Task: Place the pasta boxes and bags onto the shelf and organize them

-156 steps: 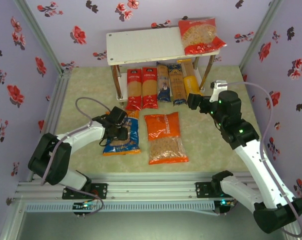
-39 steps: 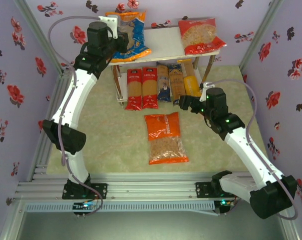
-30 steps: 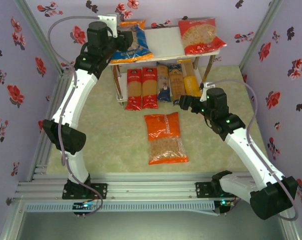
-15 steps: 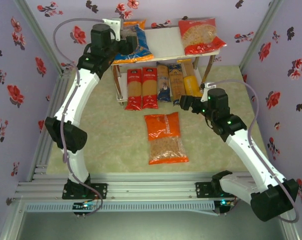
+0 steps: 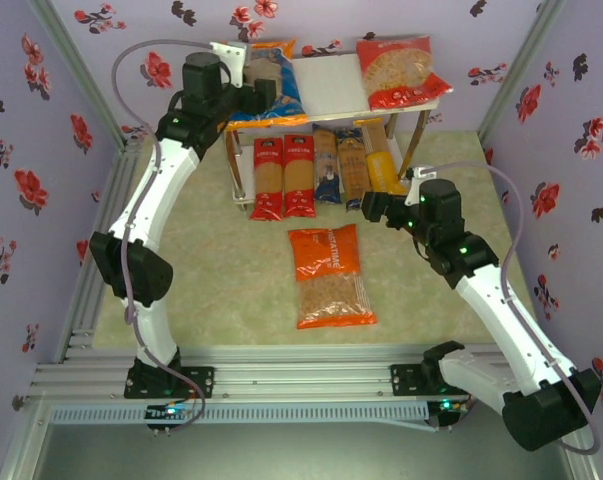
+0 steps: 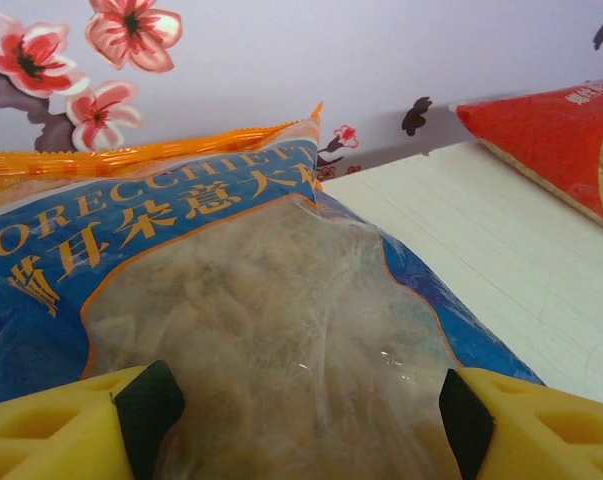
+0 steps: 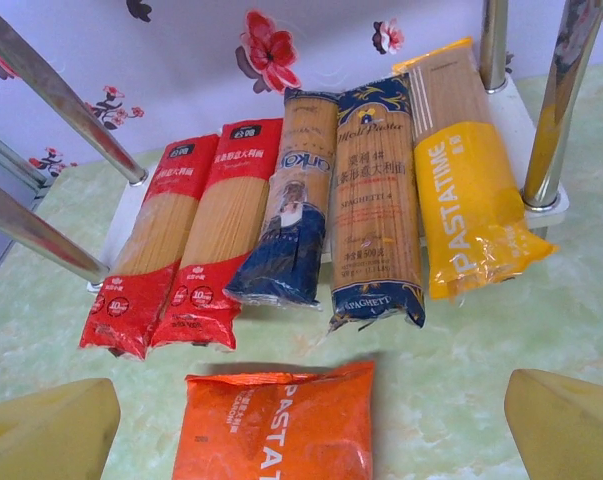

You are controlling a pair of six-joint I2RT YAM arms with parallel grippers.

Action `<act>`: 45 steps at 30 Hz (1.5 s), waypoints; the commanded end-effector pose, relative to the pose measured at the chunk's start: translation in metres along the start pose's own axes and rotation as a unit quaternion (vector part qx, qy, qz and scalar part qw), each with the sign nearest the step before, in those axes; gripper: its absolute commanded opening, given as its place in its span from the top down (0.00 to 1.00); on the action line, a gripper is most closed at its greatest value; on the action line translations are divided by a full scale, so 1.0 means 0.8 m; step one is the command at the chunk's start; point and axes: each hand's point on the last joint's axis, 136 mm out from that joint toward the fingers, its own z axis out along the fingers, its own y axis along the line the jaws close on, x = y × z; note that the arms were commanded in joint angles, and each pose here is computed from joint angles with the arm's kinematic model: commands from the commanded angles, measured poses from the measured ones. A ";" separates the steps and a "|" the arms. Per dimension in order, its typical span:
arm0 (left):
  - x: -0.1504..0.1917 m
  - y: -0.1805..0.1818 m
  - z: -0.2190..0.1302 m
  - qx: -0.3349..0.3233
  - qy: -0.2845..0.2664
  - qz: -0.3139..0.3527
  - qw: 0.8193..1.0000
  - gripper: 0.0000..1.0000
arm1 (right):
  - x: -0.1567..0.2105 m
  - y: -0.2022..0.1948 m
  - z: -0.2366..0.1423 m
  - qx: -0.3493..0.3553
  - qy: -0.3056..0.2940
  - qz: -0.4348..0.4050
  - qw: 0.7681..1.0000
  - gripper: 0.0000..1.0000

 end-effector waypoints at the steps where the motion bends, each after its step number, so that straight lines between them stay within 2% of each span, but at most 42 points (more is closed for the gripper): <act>1: 0.100 -0.001 0.025 0.024 0.120 -0.004 0.992 0.22 | -0.001 0.000 -0.007 0.004 -0.003 0.004 1.000 0.01; 6: 0.093 0.003 0.022 0.028 0.100 -0.021 0.994 0.18 | 0.001 -0.001 -0.007 0.006 0.001 0.006 1.000 0.01; 10: 0.070 0.005 0.012 0.032 0.029 -0.025 0.999 0.10 | 0.005 -0.005 -0.007 0.014 0.007 0.007 1.000 0.01; 16: 0.033 0.006 -0.003 0.041 -0.050 -0.022 0.998 0.09 | 0.007 -0.005 -0.004 0.014 0.010 0.009 1.000 0.01; 19: 0.002 0.012 -0.019 0.039 -0.112 -0.024 0.993 0.09 | 0.007 -0.005 -0.003 0.014 0.011 0.009 1.000 0.01; 25: -0.061 0.003 -0.072 0.049 -0.216 -0.021 0.975 0.10 | 0.009 -0.005 -0.003 0.016 0.017 0.006 1.000 0.01; 30: -0.095 -0.015 -0.154 0.054 -0.279 -0.018 0.959 0.12 | 0.016 -0.009 -0.002 0.021 0.030 -0.001 0.999 0.01; 35: -0.073 -0.031 -0.230 0.019 -0.259 -0.005 0.966 0.15 | 0.028 -0.010 -0.001 0.022 0.050 -0.005 0.999 0.01; 38: -0.028 -0.037 -0.263 -0.014 -0.205 -0.015 0.979 0.16 | 0.037 -0.008 0.001 0.019 0.065 -0.006 0.998 0.01; 42: 0.075 -0.035 -0.278 -0.046 -0.092 -0.053 0.993 0.18 | 0.066 -0.009 0.004 0.032 0.116 -0.012 0.993 0.01; 45: 0.167 -0.036 -0.280 -0.053 -0.011 -0.086 0.995 0.19 | 0.097 -0.007 0.002 0.049 0.158 -0.018 0.986 0.01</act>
